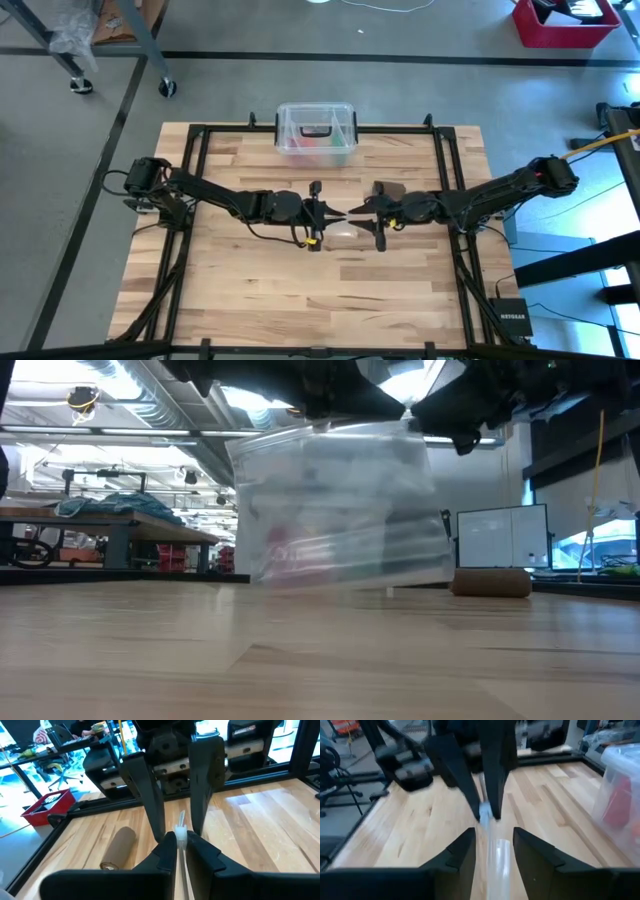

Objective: Roll bandage
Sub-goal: Open the transparent zip bag

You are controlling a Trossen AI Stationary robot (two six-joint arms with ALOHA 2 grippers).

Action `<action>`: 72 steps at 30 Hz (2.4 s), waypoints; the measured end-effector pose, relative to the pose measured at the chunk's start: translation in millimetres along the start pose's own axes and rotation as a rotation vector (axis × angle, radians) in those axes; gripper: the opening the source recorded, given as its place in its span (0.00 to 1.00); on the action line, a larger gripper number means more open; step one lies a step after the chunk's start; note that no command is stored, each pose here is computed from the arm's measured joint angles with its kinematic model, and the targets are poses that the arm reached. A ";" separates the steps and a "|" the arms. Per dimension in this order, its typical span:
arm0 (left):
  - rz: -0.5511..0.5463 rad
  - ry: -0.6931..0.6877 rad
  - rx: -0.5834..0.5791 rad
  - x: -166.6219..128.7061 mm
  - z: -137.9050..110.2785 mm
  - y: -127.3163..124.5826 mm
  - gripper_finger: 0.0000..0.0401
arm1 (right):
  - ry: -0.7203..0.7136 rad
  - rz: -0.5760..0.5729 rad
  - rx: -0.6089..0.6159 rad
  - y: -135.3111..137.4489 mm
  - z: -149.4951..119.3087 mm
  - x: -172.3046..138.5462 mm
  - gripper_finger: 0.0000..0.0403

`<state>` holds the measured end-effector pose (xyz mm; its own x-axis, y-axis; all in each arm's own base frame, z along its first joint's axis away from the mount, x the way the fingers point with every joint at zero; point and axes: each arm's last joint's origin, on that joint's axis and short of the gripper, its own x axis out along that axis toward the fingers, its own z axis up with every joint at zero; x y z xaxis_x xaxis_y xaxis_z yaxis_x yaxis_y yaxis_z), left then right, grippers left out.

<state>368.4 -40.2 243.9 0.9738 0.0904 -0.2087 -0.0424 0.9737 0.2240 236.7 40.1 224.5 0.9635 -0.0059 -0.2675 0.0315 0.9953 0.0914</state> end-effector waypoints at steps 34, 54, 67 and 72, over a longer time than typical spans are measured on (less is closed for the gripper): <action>0.022 0.069 0.017 -0.4 -5.8 0.0 0.05 | 0.012 -0.028 -0.082 -2.0 2.5 -8.3 0.01; 0.005 0.386 0.087 -5.6 -37.5 5.7 0.06 | 0.009 -0.001 -0.094 3.5 12.7 -45.8 0.01; 0.001 0.506 0.154 -11.2 -47.7 2.0 0.06 | 0.023 -0.004 -0.096 2.8 11.7 -47.7 0.01; -0.002 0.518 0.150 -12.0 -48.8 1.2 0.10 | 0.026 -0.003 -0.094 2.8 11.5 -47.7 0.01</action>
<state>345.7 -29.9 200.2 0.7342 0.2172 -0.6433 0.0282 0.9369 0.3486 193.8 42.1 248.6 0.9562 -0.0077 -0.2926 0.0081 1.0000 0.0000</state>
